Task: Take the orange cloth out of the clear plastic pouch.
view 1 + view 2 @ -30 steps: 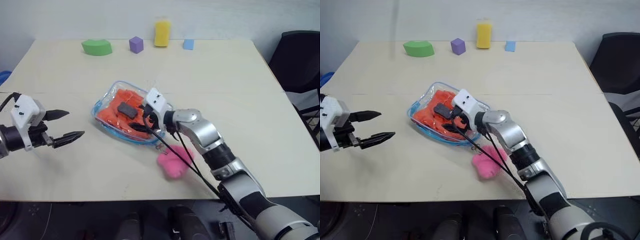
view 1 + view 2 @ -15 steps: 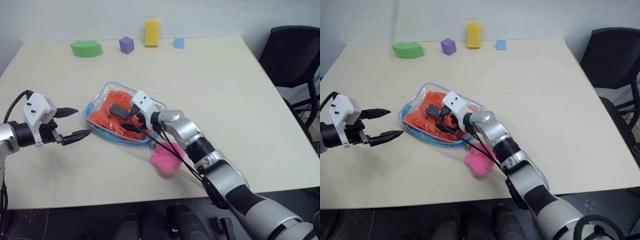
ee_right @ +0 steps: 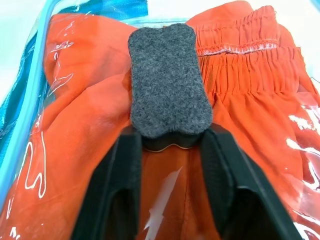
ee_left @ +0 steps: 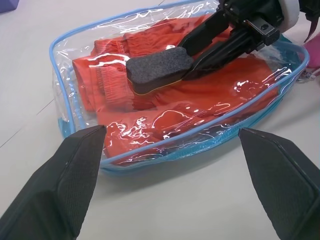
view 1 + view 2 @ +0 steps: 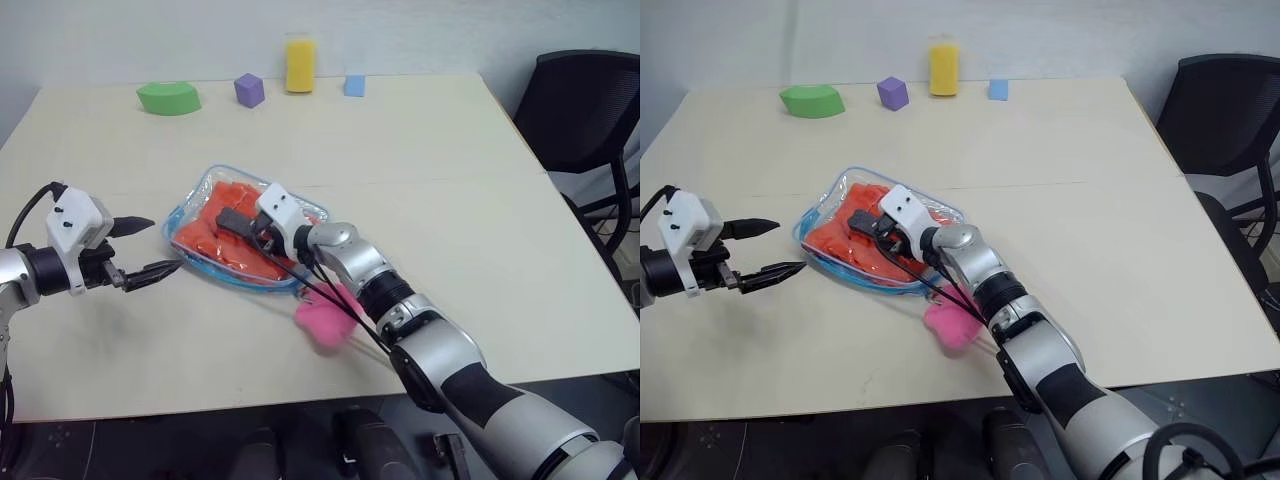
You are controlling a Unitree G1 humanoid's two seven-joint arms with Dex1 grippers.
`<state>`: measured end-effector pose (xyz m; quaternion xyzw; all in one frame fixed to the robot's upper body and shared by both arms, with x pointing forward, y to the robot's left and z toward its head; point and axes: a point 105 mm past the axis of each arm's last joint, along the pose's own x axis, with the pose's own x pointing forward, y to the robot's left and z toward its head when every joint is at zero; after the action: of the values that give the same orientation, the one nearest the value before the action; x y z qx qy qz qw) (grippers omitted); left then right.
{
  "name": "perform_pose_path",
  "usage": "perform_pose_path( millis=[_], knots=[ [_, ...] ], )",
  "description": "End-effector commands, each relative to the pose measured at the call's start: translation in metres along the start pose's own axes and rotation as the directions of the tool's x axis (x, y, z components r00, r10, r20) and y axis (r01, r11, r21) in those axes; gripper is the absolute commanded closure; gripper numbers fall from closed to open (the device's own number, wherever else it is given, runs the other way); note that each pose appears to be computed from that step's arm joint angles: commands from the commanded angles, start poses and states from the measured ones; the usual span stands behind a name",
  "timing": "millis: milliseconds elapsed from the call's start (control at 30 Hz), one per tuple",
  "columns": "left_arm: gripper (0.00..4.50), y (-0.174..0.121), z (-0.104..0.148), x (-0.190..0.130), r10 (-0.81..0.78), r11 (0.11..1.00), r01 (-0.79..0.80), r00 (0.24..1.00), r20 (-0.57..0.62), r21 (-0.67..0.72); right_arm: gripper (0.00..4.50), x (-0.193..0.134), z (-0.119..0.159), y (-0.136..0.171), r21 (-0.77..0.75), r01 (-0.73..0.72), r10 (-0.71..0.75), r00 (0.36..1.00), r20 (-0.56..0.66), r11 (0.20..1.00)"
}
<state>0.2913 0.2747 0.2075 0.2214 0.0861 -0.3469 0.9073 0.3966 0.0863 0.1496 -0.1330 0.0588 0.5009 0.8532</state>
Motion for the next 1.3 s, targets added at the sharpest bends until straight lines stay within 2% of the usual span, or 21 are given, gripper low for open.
perform_pose_path(
  millis=[33, 133, 200, 300, 367, 500, 567, 667, 767, 867, 967, 1067, 1133, 1200, 1300],
  knots=[
    [0.0, -0.002, 0.009, 0.0, 0.004, 0.999, -0.005, 0.999, 0.031, 0.037, 3.27, -0.006, 0.024, -0.003, -0.046, -0.009, 0.012, 0.997, 0.082, 0.999],
    [0.0, -0.013, 0.015, 0.009, -0.04, 0.999, 0.038, 0.997, 0.066, 0.026, 3.27, -0.037, 0.045, -0.024, -0.064, 0.008, 0.002, 0.99, 0.143, 0.998],
    [0.0, -0.02, 0.02, 0.013, -0.066, 0.998, 0.065, 0.994, 0.088, 0.019, 3.27, -0.056, 0.054, -0.027, -0.075, -0.008, 0.02, 0.986, 0.165, 0.997],
    [0.0, -0.05, 0.036, 0.032, -0.196, 0.981, 0.192, 0.97, 0.142, 0.039, 3.27, -0.12, 0.063, -0.04, -0.084, -0.034, 0.048, 0.984, 0.173, 0.996],
    [0.0, -0.066, 0.043, 0.042, -0.266, 0.964, 0.258, 0.951, 0.16, 0.067, 3.27, -0.163, 0.054, -0.055, -0.087, 0.014, -0.004, 0.993, 0.117, 0.996],
    [0.0, -0.083, 0.054, 0.057, -0.356, 0.934, 0.344, 0.915, 0.187, 0.095, 3.27, -0.25, 0.014, -0.097, -0.085, 0.261, -0.266, 0.963, -0.041, 0.961],
    [0.0, -0.089, 0.056, 0.062, -0.401, 0.916, 0.386, 0.897, 0.187, 0.114, 3.27, -0.296, -0.012, -0.114, -0.041, 0.408, -0.41, 0.904, -0.12, 0.912],
    [0.0, -0.096, 0.06, 0.069, -0.456, 0.889, 0.436, 0.87, 0.188, 0.139, 3.27, -0.345, -0.057, -0.121, 0.037, 0.566, -0.545, 0.807, -0.228, 0.823],
    [0.0, -0.099, 0.063, 0.079, -0.5, 0.864, 0.474, 0.846, 0.187, 0.168, 3.27, -0.377, -0.117, -0.11, 0.102, 0.697, -0.628, 0.692, -0.357, 0.71],
    [0.0, -0.097, 0.063, 0.083, -0.511, 0.857, 0.482, 0.84, 0.183, 0.181, 3.27, -0.383, -0.137, -0.104, 0.128, 0.741, -0.654, 0.648, -0.389, 0.659],
    [0.0, -0.095, 0.064, 0.084, -0.519, 0.852, 0.489, 0.834, 0.187, 0.186, 2.45, -0.39, -0.138, -0.105, 0.153, 0.768, -0.679, 0.626, -0.384, 0.622],
    [0.0, -0.094, 0.064, 0.085, -0.523, 0.85, 0.491, 0.832, 0.188, 0.191, 1.37, -0.396, -0.126, -0.109, 0.139, 0.762, -0.685, 0.633, -0.36, 0.632],
    [0.0, -0.092, 0.065, 0.085, -0.521, 0.851, 0.489, 0.832, 0.19, 0.192, 0.77, -0.398, -0.114, -0.112, 0.117, 0.746, -0.677, 0.65, -0.345, 0.656],
    [0.0, -0.088, 0.063, 0.084, -0.507, 0.858, 0.474, 0.842, 0.183, 0.197, 0.01, -0.395, -0.097, -0.11, 0.074, 0.683, -0.633, 0.706, -0.317, 0.726],
    [0.0, -0.069, 0.057, 0.081, -0.449, 0.883, 0.413, 0.882, 0.142, 0.224, 0.01, -0.384, -0.064, -0.103, -0.02, 0.528, -0.511, 0.812, -0.283, 0.849]
  ],
)
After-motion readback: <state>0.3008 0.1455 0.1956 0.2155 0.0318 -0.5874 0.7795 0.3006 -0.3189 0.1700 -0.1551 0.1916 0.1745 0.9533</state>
